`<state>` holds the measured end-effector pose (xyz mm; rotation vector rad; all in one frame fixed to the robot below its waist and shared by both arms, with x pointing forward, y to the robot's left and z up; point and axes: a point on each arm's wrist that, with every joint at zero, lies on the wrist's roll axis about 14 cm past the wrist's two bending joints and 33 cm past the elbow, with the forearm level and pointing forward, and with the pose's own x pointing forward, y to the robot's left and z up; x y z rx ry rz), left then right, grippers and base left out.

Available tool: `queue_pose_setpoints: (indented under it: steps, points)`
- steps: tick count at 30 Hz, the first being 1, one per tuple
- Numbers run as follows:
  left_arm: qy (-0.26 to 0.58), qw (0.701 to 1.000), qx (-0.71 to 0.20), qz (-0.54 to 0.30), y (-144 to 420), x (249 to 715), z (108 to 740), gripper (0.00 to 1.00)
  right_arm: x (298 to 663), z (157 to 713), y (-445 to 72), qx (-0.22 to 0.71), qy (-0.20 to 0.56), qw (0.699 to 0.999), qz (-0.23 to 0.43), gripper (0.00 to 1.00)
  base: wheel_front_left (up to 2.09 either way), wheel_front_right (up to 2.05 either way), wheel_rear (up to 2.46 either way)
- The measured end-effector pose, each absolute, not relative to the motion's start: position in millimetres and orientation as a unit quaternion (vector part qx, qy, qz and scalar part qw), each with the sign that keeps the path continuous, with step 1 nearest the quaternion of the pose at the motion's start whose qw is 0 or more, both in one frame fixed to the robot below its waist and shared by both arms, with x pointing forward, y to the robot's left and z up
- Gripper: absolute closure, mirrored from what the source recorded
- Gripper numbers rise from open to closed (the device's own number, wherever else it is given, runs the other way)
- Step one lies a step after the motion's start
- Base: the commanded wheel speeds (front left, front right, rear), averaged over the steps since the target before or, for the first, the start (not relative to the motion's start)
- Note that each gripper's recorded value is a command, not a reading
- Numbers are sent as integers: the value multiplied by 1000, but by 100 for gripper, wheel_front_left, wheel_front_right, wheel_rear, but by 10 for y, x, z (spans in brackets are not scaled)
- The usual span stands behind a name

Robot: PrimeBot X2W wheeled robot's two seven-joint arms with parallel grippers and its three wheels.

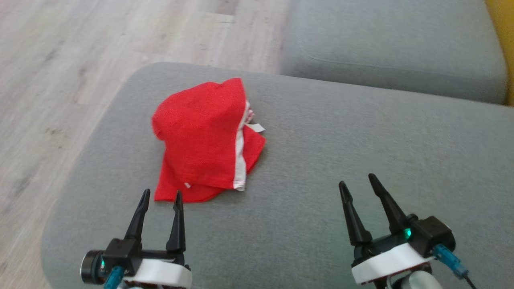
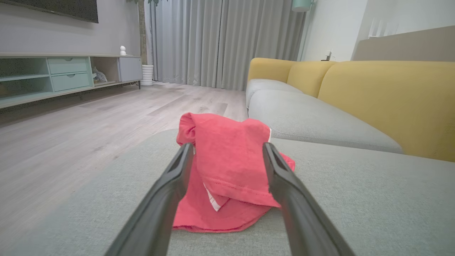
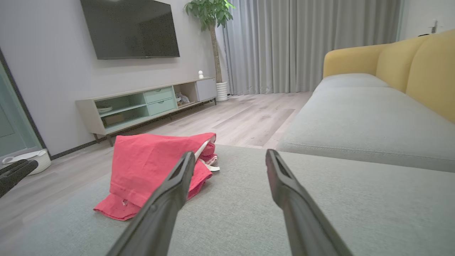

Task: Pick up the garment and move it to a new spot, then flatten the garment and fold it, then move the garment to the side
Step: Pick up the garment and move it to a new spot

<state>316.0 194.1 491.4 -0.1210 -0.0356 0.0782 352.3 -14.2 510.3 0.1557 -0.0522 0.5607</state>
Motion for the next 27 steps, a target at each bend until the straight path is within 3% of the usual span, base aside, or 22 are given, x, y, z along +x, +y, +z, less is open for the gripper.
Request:
queue_pose_setpoints:
  steps: [10, 27]
  points:
    - [-27, 992, -64, 106, 2315, 2859, 4917, 0, 3358, 5078, 336, 77, -13, 933, 352, 0, 0, 0, 0]
    - [-19, 993, -50, 109, 2378, 2760, 4871, 0, 3344, 5061, 448, 87, -5, 926, 367, 0, 0, 0, 0]
